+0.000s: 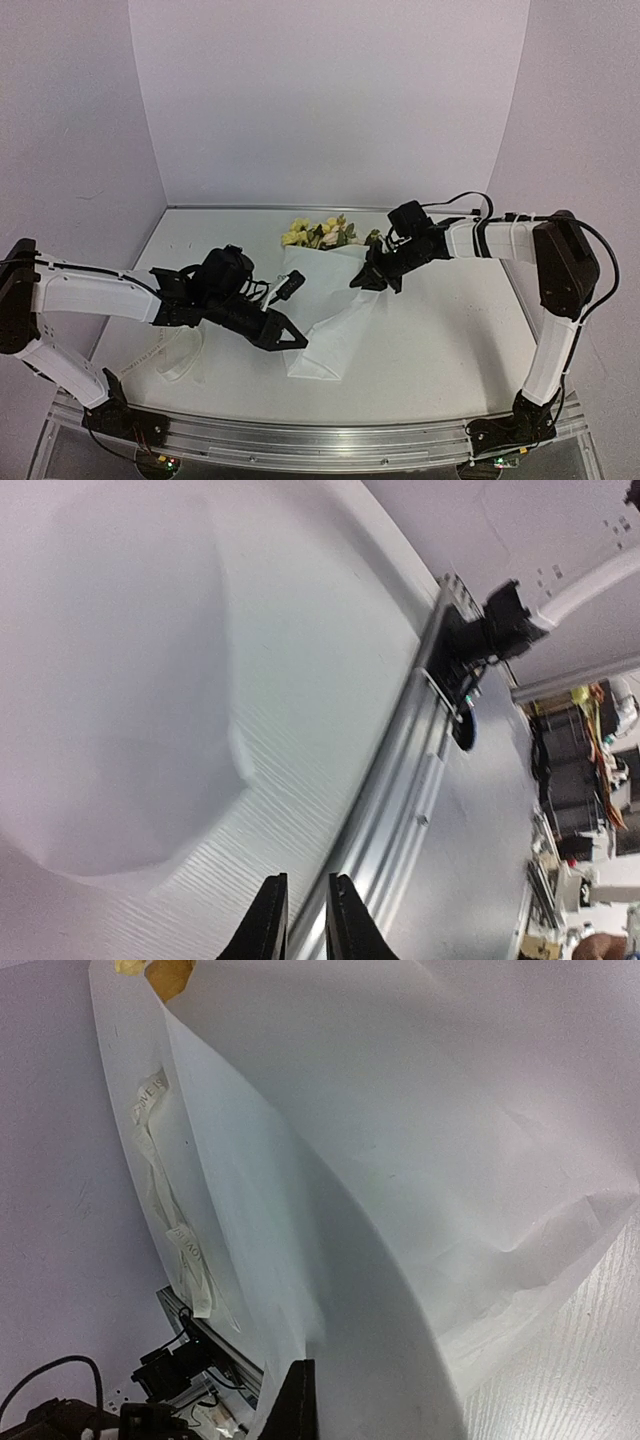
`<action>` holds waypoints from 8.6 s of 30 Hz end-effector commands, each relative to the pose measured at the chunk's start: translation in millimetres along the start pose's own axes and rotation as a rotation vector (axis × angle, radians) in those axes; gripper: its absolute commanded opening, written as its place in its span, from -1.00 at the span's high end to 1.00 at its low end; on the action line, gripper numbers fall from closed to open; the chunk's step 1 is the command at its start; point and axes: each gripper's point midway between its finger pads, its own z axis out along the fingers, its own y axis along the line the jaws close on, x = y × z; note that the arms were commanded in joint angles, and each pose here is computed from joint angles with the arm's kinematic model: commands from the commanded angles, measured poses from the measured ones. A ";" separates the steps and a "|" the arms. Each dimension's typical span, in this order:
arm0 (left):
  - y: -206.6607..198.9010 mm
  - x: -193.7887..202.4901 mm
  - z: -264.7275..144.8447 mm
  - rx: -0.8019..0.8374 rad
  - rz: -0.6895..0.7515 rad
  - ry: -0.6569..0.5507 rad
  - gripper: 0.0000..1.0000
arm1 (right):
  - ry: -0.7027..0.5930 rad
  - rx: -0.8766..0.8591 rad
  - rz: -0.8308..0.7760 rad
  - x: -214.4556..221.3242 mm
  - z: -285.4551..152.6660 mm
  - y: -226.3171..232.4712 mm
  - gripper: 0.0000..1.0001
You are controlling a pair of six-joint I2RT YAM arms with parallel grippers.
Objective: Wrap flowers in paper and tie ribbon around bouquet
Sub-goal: Adjust the folded bouquet at the center of the board, then press the fold line on the folded wrapping paper.
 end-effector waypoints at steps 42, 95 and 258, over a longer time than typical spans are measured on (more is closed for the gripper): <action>39.5 38.0 70.6 -0.022 -0.049 0.200 0.76 | 0.193 0.097 -0.163 129.6 31.3 14.1 0.77; 81.3 110.0 58.5 -0.116 -0.278 0.214 0.80 | 0.141 0.211 0.169 121.2 93.4 -110.0 0.81; 109.2 67.2 83.8 -0.058 -0.475 0.225 0.96 | 0.156 -0.100 0.262 75.2 57.2 -77.7 0.82</action>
